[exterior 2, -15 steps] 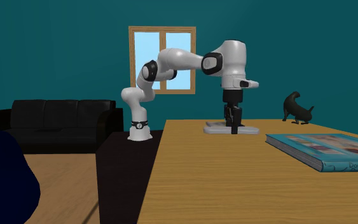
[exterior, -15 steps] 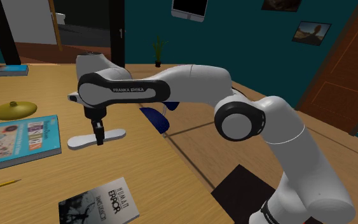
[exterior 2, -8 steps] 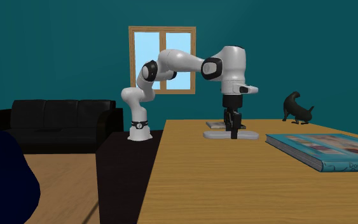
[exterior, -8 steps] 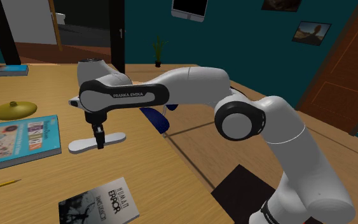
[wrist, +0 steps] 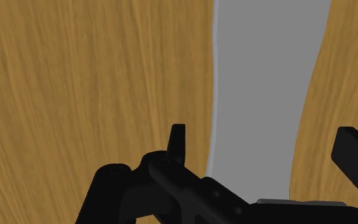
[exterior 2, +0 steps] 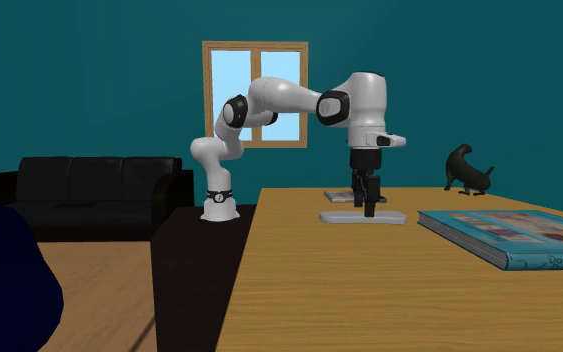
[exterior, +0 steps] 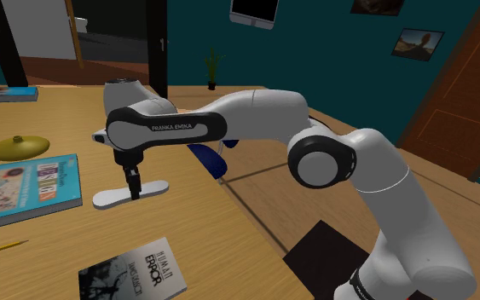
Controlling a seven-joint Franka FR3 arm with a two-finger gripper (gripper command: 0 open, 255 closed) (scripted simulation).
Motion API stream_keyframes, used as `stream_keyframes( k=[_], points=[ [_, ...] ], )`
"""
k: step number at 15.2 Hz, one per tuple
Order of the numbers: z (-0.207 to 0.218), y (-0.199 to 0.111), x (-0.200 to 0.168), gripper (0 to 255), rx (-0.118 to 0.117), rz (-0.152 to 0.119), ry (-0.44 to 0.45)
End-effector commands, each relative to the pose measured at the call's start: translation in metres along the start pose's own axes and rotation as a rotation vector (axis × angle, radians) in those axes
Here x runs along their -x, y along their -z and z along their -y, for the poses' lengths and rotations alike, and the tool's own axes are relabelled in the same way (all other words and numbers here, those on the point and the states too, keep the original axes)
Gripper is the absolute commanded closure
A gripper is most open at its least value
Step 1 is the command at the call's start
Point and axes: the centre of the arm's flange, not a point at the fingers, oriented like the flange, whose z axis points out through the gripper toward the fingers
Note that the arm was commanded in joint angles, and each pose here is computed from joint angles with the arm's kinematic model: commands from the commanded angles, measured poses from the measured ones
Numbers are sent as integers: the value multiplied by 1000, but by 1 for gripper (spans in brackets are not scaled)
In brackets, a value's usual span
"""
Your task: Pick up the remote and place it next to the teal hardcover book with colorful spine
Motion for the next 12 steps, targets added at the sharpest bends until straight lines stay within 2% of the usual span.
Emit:
stream_keyframes(
  k=[1, 5, 12],
  points=[
    [0, 0, 0, 0, 0, 0, 0],
    [0, 50, 0, 0, 0, 0, 0],
    [0, 50, 0, 0, 0, 0, 0]
  ],
)
